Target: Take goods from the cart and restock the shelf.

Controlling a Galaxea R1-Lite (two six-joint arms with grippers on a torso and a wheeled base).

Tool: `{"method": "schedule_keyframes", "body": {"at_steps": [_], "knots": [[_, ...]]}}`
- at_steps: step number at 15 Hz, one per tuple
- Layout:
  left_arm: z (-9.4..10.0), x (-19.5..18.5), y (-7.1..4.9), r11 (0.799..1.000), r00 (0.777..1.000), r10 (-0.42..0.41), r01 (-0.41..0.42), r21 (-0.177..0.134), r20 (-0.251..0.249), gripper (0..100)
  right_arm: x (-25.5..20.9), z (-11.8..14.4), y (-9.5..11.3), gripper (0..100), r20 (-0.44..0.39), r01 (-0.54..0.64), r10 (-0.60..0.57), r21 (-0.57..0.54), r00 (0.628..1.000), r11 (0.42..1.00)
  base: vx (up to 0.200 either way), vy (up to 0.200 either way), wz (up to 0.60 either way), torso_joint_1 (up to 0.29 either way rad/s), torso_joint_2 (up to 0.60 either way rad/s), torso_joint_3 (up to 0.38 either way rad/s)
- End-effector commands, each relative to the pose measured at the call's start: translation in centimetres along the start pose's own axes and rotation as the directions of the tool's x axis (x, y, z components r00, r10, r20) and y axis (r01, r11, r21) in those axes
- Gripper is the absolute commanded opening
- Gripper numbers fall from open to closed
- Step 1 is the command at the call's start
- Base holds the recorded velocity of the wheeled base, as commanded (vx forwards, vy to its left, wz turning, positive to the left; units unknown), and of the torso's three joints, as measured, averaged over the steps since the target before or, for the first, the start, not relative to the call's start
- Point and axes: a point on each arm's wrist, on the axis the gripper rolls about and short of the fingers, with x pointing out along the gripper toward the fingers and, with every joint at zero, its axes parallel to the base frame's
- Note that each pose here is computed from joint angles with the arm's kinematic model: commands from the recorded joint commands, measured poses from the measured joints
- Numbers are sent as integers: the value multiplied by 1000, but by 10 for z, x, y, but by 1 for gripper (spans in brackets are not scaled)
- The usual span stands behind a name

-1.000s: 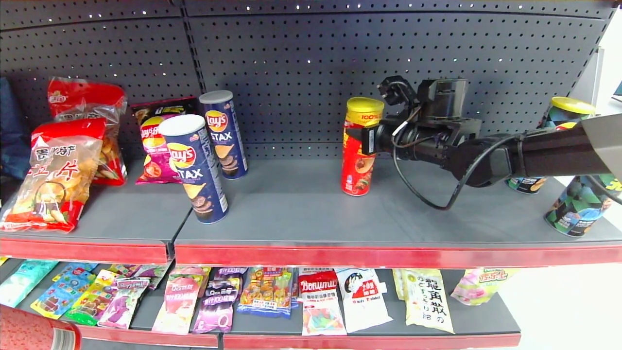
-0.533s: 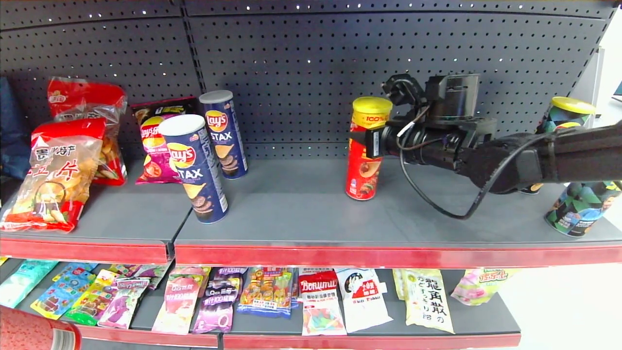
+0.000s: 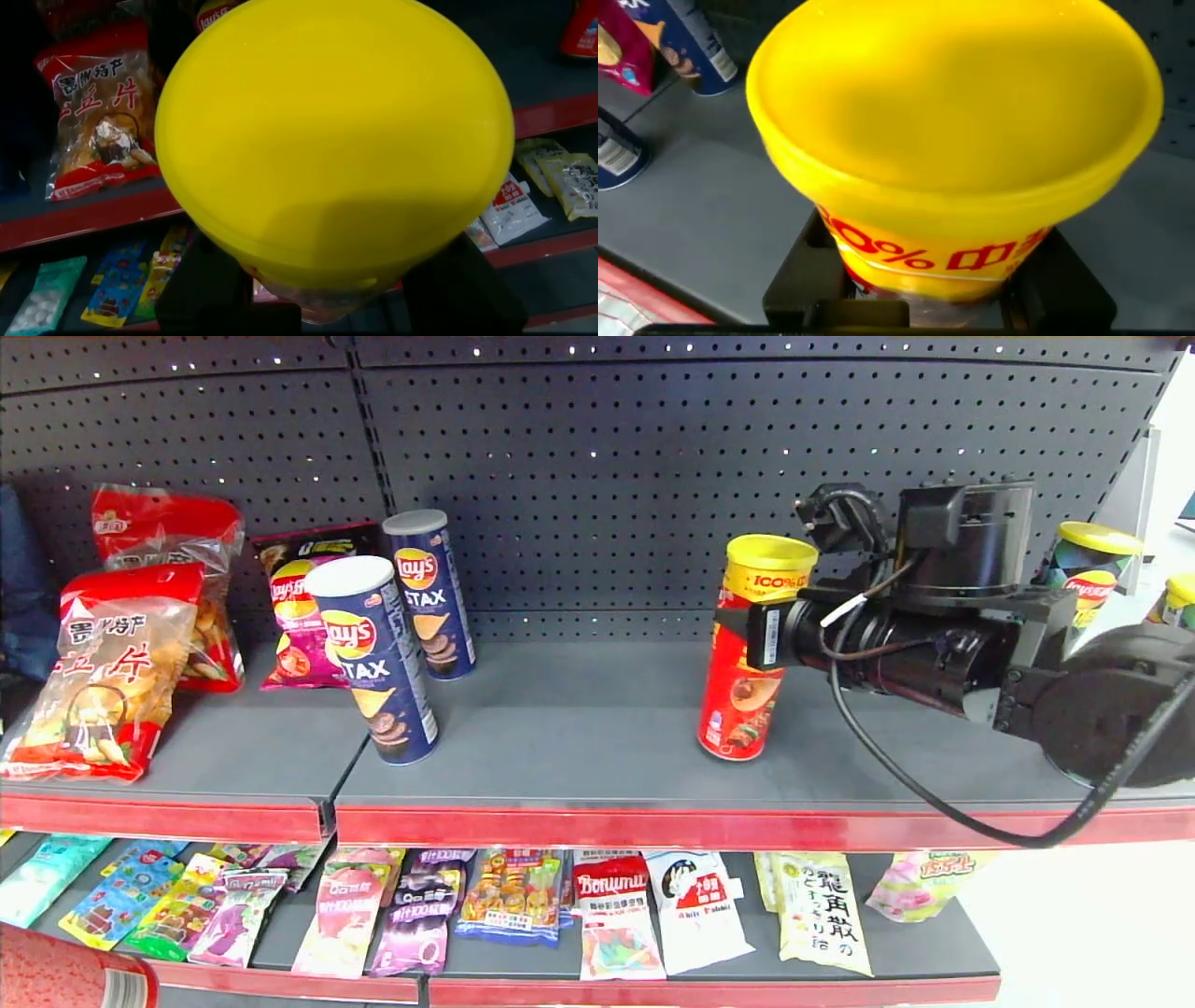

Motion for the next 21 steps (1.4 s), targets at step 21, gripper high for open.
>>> {"method": "schedule_keyframes", "body": {"at_steps": [21], "knots": [[-5,3,-1,1000,1000,-5,5,-3,-22,0,-25,-24,29,0,-35,-30,30,-21,999,999,0,0,0,0,0,0]]}}
